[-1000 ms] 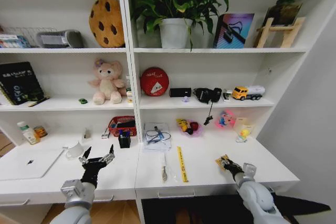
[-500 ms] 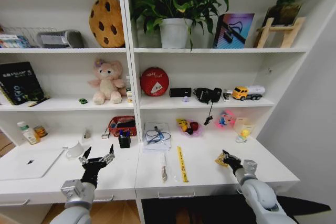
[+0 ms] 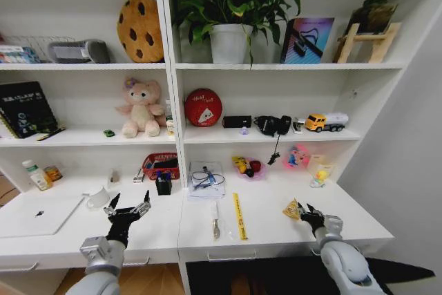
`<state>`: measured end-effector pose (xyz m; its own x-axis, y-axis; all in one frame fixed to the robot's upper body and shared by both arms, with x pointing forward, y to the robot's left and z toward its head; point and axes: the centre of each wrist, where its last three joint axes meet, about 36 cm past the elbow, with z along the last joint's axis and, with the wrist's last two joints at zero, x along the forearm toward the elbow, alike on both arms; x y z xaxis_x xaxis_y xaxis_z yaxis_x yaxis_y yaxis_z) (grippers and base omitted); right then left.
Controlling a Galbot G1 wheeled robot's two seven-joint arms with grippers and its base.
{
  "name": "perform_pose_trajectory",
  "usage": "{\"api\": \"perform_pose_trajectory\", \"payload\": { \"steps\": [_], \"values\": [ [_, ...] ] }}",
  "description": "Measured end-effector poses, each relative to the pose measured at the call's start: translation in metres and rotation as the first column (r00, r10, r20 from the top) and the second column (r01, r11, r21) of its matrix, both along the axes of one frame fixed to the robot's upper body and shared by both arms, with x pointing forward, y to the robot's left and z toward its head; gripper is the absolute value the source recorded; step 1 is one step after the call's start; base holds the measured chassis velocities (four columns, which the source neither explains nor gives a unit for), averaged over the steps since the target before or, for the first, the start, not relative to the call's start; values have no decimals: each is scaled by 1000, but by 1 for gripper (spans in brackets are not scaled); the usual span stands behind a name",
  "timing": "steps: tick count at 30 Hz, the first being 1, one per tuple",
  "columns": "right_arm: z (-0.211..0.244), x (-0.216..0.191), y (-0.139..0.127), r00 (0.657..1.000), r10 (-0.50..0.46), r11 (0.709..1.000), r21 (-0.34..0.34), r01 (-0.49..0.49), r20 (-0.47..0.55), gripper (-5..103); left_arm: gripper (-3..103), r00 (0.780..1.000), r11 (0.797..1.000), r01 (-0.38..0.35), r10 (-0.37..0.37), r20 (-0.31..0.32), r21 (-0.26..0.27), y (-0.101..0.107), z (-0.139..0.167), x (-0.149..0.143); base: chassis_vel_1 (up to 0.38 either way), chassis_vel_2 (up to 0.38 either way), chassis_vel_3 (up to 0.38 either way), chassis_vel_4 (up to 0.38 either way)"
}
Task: Organize the objects on the table.
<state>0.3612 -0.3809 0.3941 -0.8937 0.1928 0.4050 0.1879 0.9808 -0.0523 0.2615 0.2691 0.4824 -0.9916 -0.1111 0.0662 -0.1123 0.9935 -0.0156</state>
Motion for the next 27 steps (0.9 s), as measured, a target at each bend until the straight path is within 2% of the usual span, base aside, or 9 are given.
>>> {"api": "perform_pose_trajectory", "payload": {
  "steps": [2, 4, 8, 9, 14, 20, 24, 26, 27],
  "values": [
    [1, 3, -1, 1000, 10, 1000, 4, -10, 4, 53, 100, 1000, 1000, 0, 0, 0, 0, 0, 0, 0, 0, 0, 0, 0],
    [3, 10, -3, 1000, 31, 999, 11, -31, 1, 70, 100, 1000, 1000, 0, 0, 0, 0, 0, 0, 0, 0, 0, 0, 0],
    [1, 11, -3, 999, 37, 999, 16, -37, -7, 76, 100, 1000, 1000, 0, 0, 0, 0, 0, 0, 0, 0, 0, 0, 0],
    [-1, 11, -4, 999, 37, 999, 19, -36, -12, 86, 100, 1000, 1000, 0, 0, 0, 0, 0, 0, 0, 0, 0, 0, 0],
    [-12, 10, -10, 999, 42, 999, 33, -41, -34, 99, 100, 1000, 1000, 0, 0, 0, 0, 0, 0, 0, 0, 0, 0, 0],
    [-29, 22, -18, 998, 45, 997, 58, -42, -51, 101, 100, 1000, 1000, 0, 0, 0, 0, 0, 0, 0, 0, 0, 0, 0],
    [-31, 30, -19, 998, 49, 997, 67, -45, -48, 92, 100, 1000, 1000, 0, 0, 0, 0, 0, 0, 0, 0, 0, 0, 0],
    [-32, 33, -18, 998, 48, 996, 71, -45, -48, 82, 100, 1000, 1000, 0, 0, 0, 0, 0, 0, 0, 0, 0, 0, 0],
    [-32, 33, -18, 998, 48, 996, 71, -45, -48, 82, 100, 1000, 1000, 0, 0, 0, 0, 0, 0, 0, 0, 0, 0, 0]
  ]
}}
